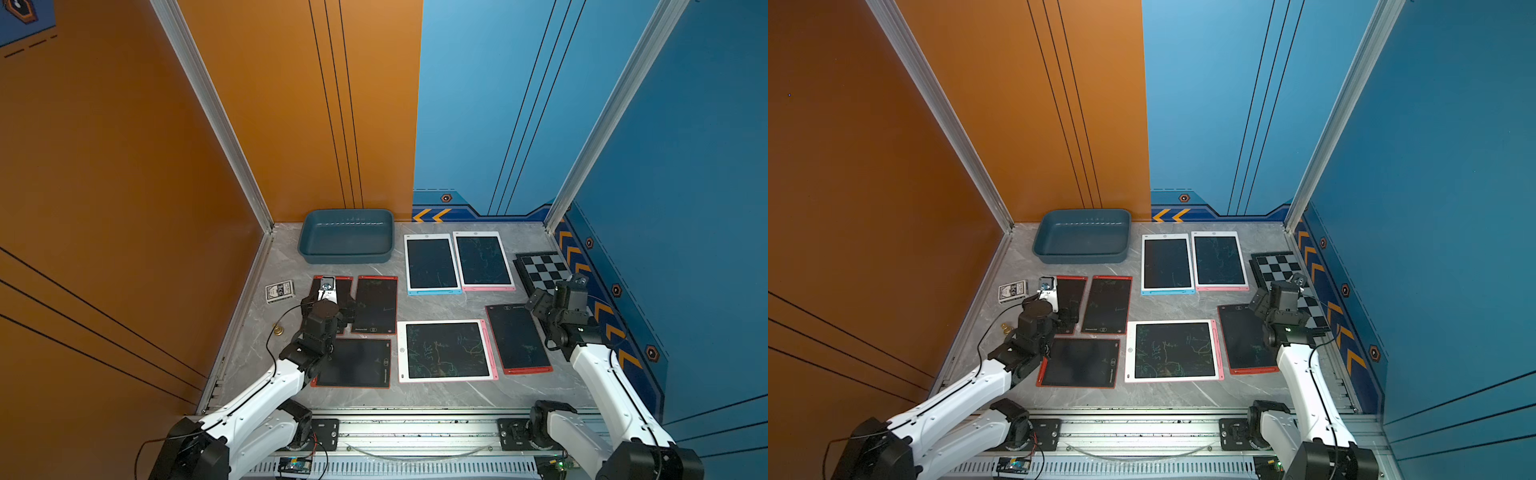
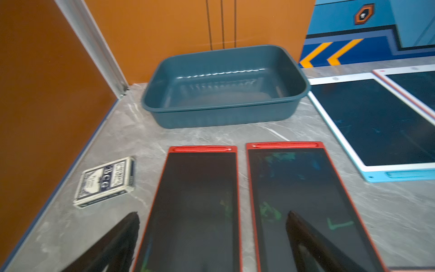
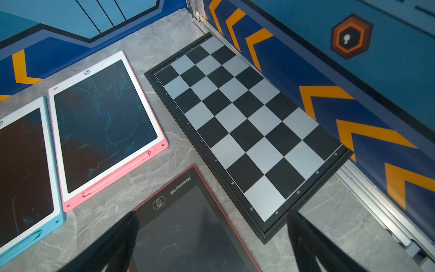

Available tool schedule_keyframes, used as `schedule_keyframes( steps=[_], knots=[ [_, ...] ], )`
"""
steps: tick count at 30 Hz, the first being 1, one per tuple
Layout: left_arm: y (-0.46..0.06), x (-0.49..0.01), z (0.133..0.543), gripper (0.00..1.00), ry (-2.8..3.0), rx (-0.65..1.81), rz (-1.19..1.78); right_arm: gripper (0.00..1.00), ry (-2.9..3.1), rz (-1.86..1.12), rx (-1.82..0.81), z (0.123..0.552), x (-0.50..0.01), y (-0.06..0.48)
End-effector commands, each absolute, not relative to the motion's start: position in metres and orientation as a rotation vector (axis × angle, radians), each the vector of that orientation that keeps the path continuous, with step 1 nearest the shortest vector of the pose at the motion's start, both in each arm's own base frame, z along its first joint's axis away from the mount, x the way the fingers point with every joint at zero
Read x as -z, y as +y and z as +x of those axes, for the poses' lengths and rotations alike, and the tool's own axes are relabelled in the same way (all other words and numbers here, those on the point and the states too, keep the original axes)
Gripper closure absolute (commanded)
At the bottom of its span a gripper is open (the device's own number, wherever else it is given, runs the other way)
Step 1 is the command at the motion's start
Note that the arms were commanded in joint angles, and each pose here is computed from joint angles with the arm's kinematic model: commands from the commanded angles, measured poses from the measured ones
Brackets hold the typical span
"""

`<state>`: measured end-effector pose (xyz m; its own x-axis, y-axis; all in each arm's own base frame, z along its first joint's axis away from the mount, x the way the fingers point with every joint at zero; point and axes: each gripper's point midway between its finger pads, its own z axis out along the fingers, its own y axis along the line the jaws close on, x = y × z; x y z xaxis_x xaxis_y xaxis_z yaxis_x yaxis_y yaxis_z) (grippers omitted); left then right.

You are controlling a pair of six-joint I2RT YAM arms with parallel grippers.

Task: Take out the writing tablet from the storage box
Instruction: Reset both arms

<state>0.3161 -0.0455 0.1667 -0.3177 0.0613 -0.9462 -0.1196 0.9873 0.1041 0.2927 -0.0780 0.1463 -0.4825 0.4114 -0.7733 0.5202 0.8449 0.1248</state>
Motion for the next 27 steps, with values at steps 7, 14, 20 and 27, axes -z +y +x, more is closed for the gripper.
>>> schedule_keyframes(
  steps=[7, 14, 20, 27],
  knots=[
    [0.036, -0.155, 0.305, 0.02, 1.733, -0.366, -0.33, 0.0, 1.977, 0.566, 0.123, 0.299, -0.152, -0.071],
    [0.037, -0.131, 0.34, 0.02, 1.778, -0.351, -0.293, 0.0, 2.044, 0.412, 0.145, 0.31, -0.133, -0.054],
    [0.013, -0.113, 0.378, 0.02, 1.836, -0.336, -0.101, 0.0, 1.997, 0.327, 0.165, 0.328, -0.129, -0.042],
    [0.014, -0.099, 0.38, 0.02, 1.821, -0.285, -0.096, 0.0, 1.975, 0.234, 0.147, 0.362, -0.112, -0.031]
  ],
)
